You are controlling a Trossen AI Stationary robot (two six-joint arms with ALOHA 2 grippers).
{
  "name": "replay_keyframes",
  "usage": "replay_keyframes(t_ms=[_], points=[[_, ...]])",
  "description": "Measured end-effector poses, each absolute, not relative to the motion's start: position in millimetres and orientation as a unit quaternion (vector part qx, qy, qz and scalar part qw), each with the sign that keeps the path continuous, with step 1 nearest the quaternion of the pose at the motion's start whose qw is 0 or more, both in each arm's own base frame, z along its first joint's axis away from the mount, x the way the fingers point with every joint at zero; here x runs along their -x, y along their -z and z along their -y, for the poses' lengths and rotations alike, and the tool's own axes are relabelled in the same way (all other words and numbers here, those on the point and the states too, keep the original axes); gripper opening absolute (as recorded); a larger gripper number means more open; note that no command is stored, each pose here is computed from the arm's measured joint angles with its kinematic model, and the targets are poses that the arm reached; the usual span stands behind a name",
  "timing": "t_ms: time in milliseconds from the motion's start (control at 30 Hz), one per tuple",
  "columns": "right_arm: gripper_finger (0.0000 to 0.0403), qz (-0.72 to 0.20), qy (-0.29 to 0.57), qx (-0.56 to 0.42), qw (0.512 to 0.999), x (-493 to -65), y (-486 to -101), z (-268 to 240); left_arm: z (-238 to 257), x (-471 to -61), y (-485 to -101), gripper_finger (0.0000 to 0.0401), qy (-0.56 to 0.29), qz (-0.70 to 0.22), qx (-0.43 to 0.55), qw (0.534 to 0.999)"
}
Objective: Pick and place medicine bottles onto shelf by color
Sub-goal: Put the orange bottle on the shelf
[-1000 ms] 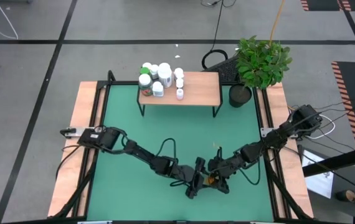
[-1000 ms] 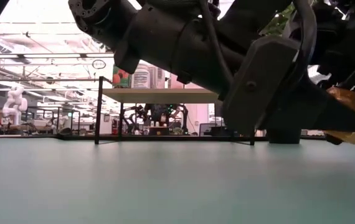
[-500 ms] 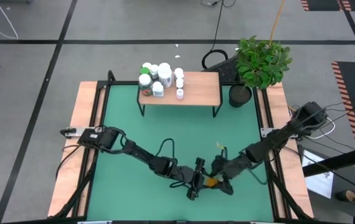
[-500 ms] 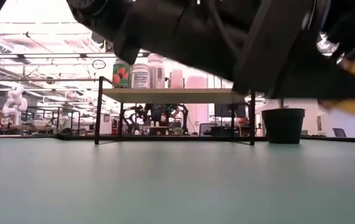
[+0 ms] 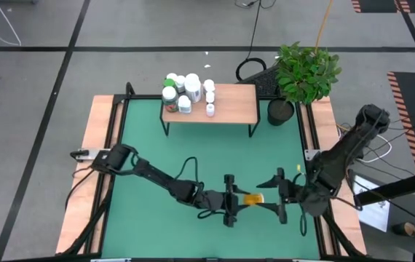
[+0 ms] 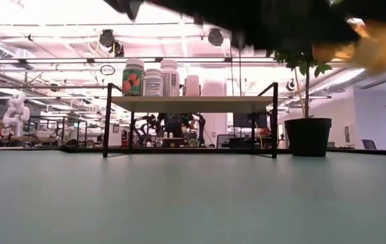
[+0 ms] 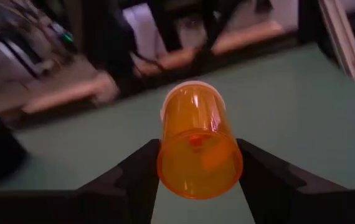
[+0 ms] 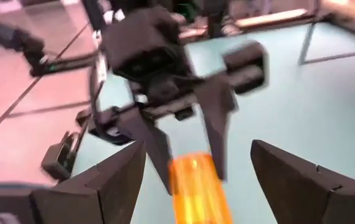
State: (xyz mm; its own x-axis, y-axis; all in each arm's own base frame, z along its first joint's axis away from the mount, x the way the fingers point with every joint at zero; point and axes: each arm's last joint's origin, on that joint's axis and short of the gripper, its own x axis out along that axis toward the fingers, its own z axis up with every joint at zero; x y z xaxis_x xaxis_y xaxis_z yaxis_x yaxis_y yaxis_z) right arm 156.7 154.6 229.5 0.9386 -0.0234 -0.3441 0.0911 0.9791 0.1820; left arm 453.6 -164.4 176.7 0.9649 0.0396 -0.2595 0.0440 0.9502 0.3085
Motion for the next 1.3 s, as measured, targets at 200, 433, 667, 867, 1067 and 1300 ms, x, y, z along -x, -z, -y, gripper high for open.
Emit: replay_keyframes(t_ms=[200, 433, 667, 867, 1067, 1300], points=[[0.0283, -0.109, -0.008, -0.077, 0.991, -146.9, -249.9, -162.5, 166.8, -440.7, -230.6, 0.0178, -0.037, -0.073, -0.133, 0.988], [0.0283, -0.027, -0.015, 0.032, 0.999, -137.6, -271.1, -172.6, 159.2, -425.6, -274.6, 0.0196, -0.049, -0.038, -0.05, 0.997], [0.0283, 0.01, 0.003, 0.088, 0.996, -139.6, -282.3, -171.0, 161.2, -417.4, -294.2, 0.0184, -0.017, -0.012, -0.037, 0.999], [0.0283, 0.022, 0.007, 0.114, 0.993, -141.1, -286.0, -169.7, 163.0, -417.8, -296.8, 0.019, 0.005, 0.005, -0.026, 1.0], [0.0283, 0.022, -0.01, 0.124, 0.992, -146.3, -283.3, -170.0, 161.9, -418.2, -298.5, 0.0193, 0.005, 0.013, -0.019, 1.0], [0.0276, 0.004, 0.015, 0.142, 0.99, -159.7, -274.6, -166.9, 160.8, -419.0, -298.9, 0.0187, 0.022, 0.015, -0.019, 0.999]])
